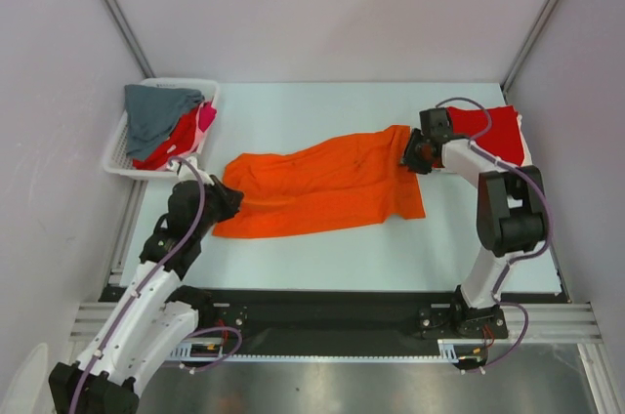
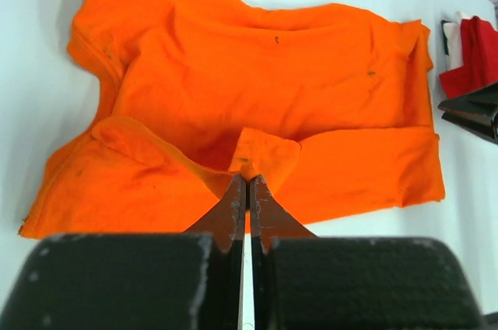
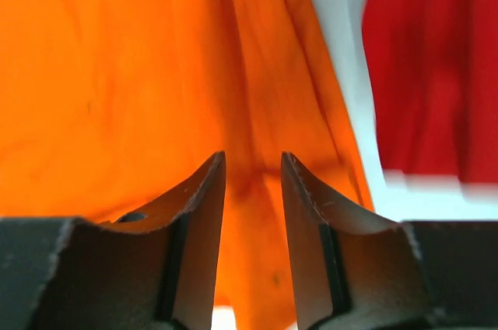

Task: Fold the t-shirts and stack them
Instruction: Flatten the tshirt out

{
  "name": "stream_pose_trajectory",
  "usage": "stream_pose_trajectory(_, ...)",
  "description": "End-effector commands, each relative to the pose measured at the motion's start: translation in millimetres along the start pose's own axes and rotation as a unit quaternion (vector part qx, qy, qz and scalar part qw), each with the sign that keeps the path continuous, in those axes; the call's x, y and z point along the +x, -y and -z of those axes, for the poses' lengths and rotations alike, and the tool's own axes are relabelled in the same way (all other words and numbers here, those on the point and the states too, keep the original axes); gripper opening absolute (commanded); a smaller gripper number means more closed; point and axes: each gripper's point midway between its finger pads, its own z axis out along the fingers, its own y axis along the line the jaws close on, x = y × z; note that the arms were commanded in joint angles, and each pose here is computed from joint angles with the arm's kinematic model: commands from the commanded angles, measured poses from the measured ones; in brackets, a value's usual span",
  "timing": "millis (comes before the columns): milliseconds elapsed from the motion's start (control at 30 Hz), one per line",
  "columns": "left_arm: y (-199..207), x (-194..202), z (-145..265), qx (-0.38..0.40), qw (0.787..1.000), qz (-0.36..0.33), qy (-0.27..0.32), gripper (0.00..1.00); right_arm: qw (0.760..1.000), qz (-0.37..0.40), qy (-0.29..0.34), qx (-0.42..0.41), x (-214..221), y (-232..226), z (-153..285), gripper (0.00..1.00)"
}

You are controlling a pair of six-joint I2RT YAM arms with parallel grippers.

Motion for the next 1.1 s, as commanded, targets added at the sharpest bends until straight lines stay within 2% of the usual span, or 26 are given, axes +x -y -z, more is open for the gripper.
stream_pose_trajectory(0, 7, 3, 8, 0.026, 1.000, 0.013, 0.005, 0.00, 0.998, 0.001, 0.060, -0.021, -9, -2, 30, 0.39)
stream_pose_trajectory(233, 0, 8, 15, 0.023, 1.000, 0.007, 0.010, 0.01, 0.999, 0.004, 0.051, -0.007, 3, 8, 28, 0.38)
stream_pose_trajectory(600, 2, 8, 20, 0.029, 1.000, 0.000, 0.006, 0.01, 0.994, 0.035, 0.042, 0.093, 15, 32, 1, 0.37)
stream_pose_trajectory(767, 4, 6, 21, 0.032, 0.999, 0.000, 0.007, 0.01, 0.986, 0.043, 0.063, 0.146, 10, 46, 8, 0.38)
stream_pose_trajectory(1067, 7, 2, 18, 0.032, 0.999, -0.003, 0.007, 0.00, 0.982, 0.044, 0.070, 0.171, 10, 55, 12, 0.40)
